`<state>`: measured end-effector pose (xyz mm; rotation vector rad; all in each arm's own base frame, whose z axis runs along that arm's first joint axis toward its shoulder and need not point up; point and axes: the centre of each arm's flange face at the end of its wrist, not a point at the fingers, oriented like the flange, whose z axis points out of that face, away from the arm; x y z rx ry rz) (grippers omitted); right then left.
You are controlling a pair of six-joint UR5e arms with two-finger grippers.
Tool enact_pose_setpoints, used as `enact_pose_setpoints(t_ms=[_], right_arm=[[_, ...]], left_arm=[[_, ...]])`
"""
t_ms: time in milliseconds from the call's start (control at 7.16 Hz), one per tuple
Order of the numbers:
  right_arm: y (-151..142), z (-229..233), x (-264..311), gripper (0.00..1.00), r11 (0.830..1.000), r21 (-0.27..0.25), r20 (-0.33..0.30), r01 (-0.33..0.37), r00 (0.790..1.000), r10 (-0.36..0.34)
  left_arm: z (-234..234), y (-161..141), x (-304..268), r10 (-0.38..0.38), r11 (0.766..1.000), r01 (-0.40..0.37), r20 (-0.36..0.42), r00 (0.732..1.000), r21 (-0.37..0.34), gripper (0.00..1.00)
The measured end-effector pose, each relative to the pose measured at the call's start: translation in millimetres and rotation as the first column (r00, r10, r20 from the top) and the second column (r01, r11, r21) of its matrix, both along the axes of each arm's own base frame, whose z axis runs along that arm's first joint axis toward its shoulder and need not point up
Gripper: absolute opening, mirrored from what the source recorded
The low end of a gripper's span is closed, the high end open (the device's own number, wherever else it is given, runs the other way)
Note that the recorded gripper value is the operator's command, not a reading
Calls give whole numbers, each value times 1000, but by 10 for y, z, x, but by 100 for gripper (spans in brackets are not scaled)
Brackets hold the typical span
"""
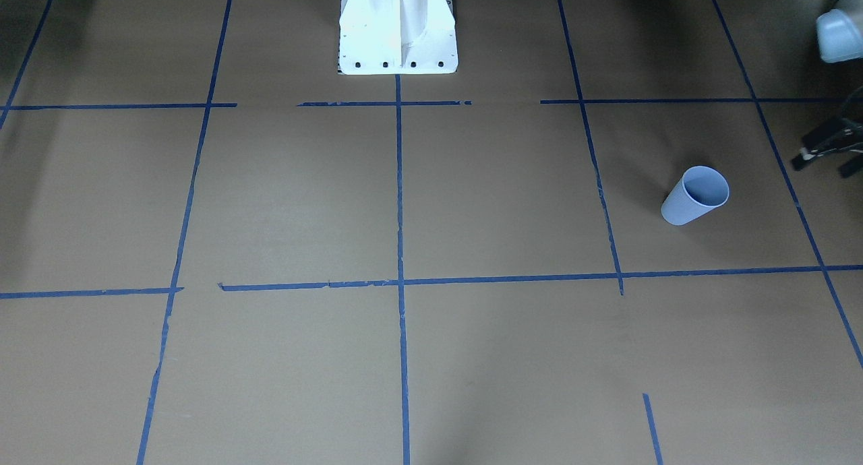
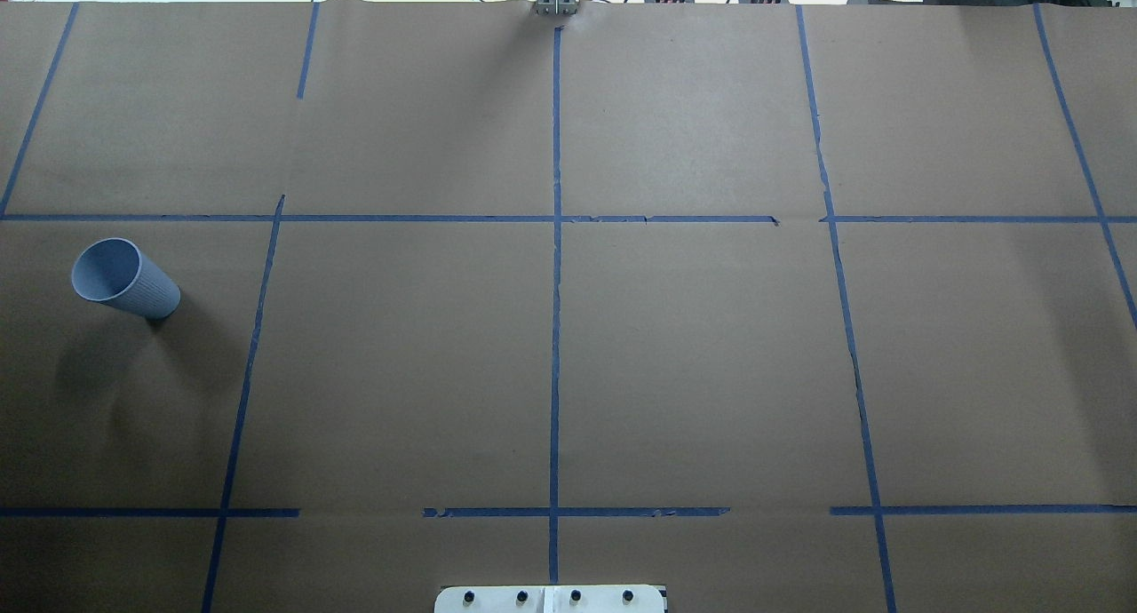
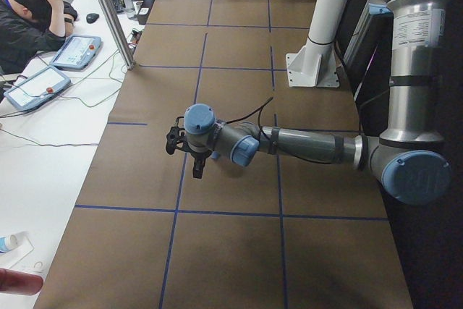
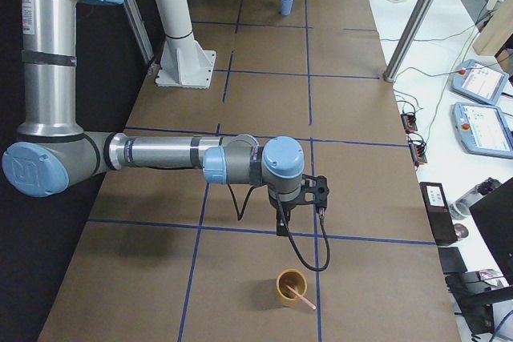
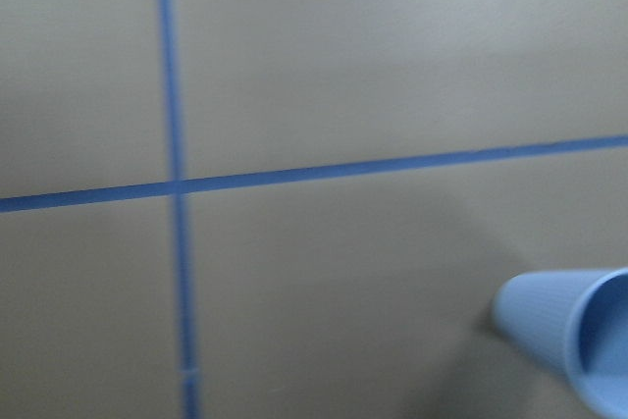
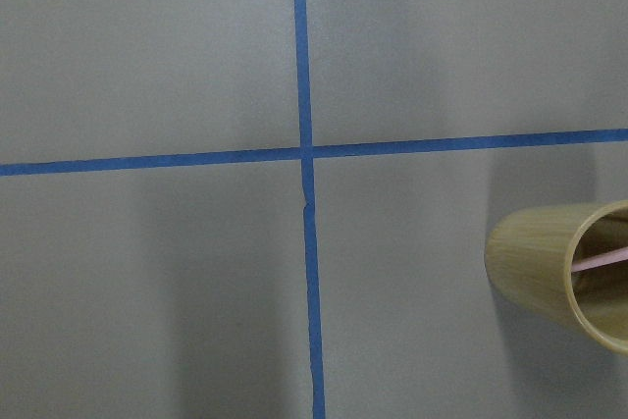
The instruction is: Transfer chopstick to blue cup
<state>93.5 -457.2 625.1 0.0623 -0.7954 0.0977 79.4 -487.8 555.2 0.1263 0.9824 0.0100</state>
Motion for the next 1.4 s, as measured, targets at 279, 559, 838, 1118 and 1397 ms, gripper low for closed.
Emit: enact_pose_setpoints(t_ms=[279, 559, 838, 1118, 1397], right_arm=[[-8, -5, -22, 100, 1000, 1, 1, 4, 1000, -4], [-24, -24, -27, 100, 1000, 5, 1, 6, 1000, -6], [-56, -59, -24, 100, 1000, 12, 0, 5, 1000, -5], [-76, -101, -23, 100, 1000, 20, 1, 4, 1000, -4], [-84, -158, -23, 100, 1000, 26, 6, 0, 1000, 0]], left_arm=[[-190, -18, 509, 17, 999, -17, -15, 1000, -37, 100], [-267, -40, 962, 35, 998, -35, 12, 999, -51, 100], [-204, -33, 1120, 47, 997, -45, 30, 998, -63, 100], [-67, -45, 1150, 50, 995, -46, 46, 998, -84, 100], [67, -53, 1187, 50, 994, -43, 67, 996, -101, 50]])
